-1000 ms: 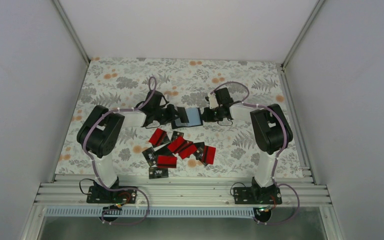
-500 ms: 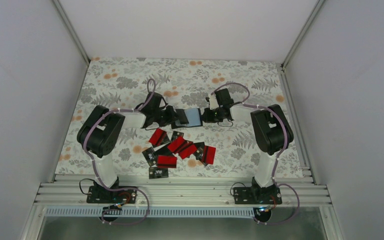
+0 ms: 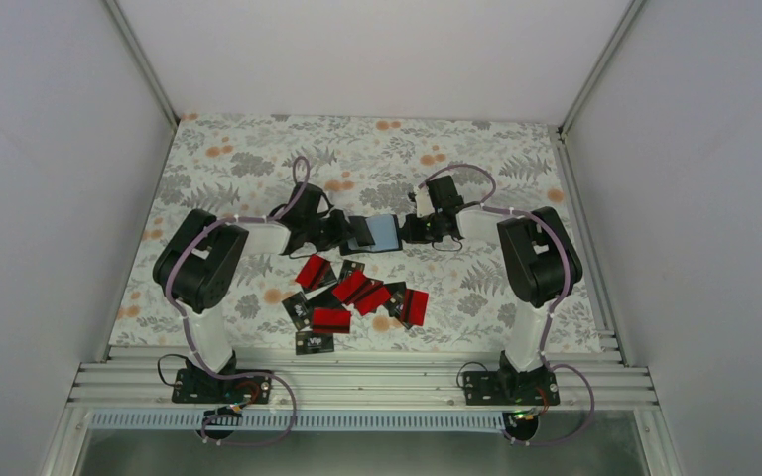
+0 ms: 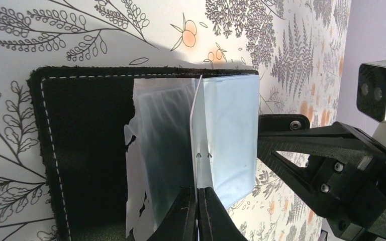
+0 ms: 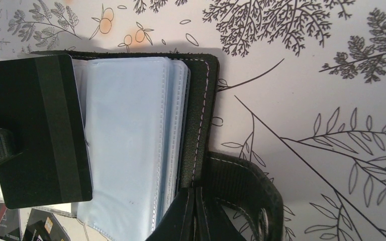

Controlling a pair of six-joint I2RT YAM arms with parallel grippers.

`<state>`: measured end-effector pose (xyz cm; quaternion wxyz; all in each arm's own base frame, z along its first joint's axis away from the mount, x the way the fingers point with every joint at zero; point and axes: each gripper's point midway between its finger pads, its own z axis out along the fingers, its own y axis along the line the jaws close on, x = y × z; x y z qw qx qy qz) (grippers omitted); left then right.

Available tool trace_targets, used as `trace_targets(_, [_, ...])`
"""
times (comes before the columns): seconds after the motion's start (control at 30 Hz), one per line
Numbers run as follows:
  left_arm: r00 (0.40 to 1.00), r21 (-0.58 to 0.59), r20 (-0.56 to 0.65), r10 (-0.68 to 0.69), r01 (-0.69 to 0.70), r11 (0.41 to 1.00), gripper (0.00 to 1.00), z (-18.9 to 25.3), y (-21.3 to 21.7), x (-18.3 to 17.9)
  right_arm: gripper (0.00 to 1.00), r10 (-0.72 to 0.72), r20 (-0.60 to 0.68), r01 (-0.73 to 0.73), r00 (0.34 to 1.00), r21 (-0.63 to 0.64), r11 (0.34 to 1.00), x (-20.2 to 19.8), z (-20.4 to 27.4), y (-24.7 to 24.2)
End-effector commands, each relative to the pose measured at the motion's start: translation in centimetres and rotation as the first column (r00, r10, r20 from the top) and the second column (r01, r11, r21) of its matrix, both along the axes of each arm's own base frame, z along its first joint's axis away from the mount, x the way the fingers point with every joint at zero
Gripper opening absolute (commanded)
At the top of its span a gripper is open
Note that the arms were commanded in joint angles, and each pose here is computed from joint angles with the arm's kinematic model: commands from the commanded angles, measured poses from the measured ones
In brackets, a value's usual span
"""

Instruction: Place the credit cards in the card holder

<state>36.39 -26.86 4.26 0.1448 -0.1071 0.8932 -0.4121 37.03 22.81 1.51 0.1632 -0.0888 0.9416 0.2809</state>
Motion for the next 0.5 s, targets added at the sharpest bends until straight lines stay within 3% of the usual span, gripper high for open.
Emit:
trace_targets(0.0, [1.0, 0.021, -0.011, -0.004, 0.004, 1.0, 0.02, -0.85, -0.3, -0.27, 0.04, -0.014, -0.161, -0.001, 0.987, -0.096, 0.995, -3.98, -3.59, -1.73])
trace_targets(0.47, [1.0, 0.011, -0.009, -0.023, 0.023, 1.0, 0.02, -0.9, -1.12, -0.24, 0.04, -0.011, -0.165, -0.004, 0.986, -0.095, 0.995, -4.06, -3.76, -1.69])
